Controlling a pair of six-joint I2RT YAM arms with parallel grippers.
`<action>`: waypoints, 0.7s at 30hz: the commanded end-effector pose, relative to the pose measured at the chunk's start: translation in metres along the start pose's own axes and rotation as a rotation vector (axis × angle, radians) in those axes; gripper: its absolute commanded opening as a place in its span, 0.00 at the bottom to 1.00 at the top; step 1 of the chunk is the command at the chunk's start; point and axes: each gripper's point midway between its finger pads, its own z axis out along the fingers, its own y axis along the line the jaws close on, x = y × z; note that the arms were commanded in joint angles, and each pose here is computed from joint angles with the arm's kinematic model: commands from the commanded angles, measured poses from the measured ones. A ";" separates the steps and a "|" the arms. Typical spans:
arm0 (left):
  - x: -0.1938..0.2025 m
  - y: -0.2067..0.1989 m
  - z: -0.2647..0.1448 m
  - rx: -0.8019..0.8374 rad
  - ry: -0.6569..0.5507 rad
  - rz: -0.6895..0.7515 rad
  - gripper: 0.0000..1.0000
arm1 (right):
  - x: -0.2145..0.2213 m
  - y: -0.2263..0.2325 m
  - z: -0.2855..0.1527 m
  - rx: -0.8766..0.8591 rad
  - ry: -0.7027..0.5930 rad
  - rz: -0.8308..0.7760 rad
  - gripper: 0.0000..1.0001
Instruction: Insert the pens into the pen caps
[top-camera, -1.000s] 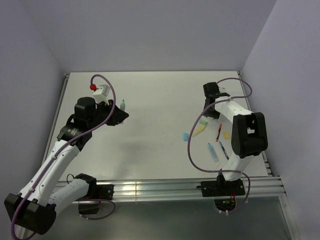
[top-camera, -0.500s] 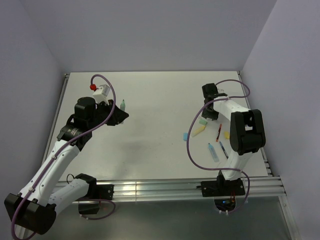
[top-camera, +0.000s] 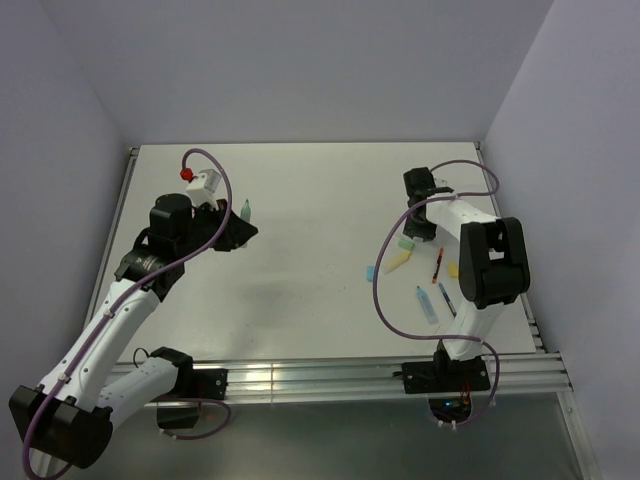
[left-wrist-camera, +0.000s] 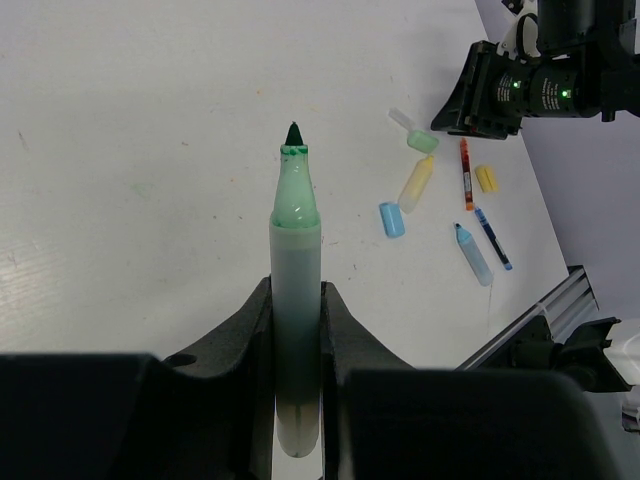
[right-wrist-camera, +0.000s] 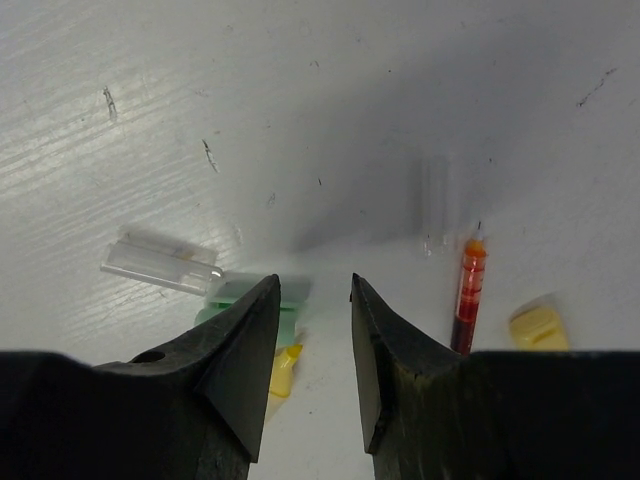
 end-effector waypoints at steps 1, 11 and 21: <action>-0.002 0.000 0.002 0.008 -0.013 0.026 0.00 | 0.002 -0.001 0.008 0.016 0.003 0.008 0.42; -0.002 0.000 0.002 0.009 -0.012 0.025 0.00 | 0.012 -0.002 0.004 -0.005 0.007 0.019 0.36; -0.002 -0.001 0.003 0.011 -0.013 0.024 0.00 | 0.015 0.006 -0.008 -0.073 -0.005 0.033 0.33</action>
